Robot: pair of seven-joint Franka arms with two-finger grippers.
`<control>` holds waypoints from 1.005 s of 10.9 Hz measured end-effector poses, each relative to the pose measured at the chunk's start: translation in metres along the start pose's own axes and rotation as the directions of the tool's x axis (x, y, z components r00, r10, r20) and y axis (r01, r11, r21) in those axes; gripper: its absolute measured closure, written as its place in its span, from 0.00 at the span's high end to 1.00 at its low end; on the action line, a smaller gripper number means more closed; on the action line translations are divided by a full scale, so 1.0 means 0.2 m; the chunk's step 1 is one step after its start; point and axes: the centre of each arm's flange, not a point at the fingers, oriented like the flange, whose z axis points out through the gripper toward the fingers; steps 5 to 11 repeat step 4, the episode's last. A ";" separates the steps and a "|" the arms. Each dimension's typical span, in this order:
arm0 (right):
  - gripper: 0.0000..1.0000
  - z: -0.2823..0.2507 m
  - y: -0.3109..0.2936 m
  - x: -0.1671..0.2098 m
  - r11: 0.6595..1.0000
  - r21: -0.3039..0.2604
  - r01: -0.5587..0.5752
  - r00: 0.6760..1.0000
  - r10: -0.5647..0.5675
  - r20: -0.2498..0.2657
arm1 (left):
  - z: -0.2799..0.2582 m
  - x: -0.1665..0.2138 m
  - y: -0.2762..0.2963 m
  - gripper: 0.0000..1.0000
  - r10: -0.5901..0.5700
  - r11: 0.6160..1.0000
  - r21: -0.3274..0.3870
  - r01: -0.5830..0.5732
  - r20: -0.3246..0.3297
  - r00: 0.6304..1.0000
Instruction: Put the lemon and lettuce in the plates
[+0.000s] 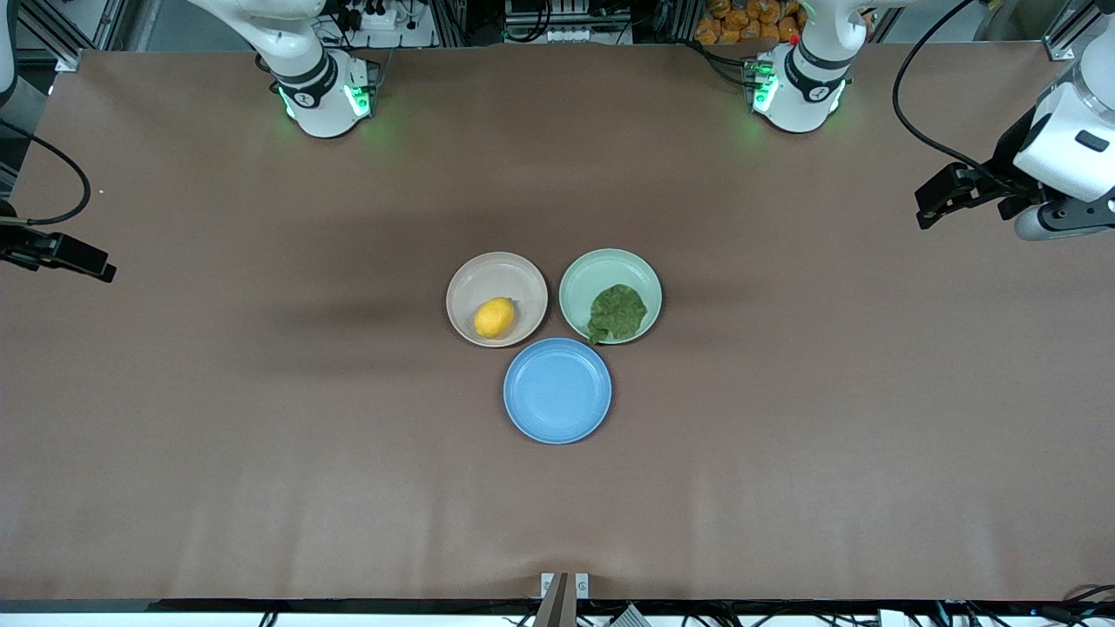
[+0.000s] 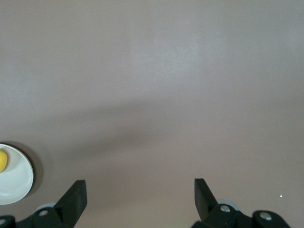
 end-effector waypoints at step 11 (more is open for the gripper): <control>1.00 0.00 -0.01 0.00 0.999 0.003 0.042 0.999 -0.042 0.001 | 0.00 0.00 -0.01 1.00 -0.002 1.000 0.000 0.002 -0.001 1.000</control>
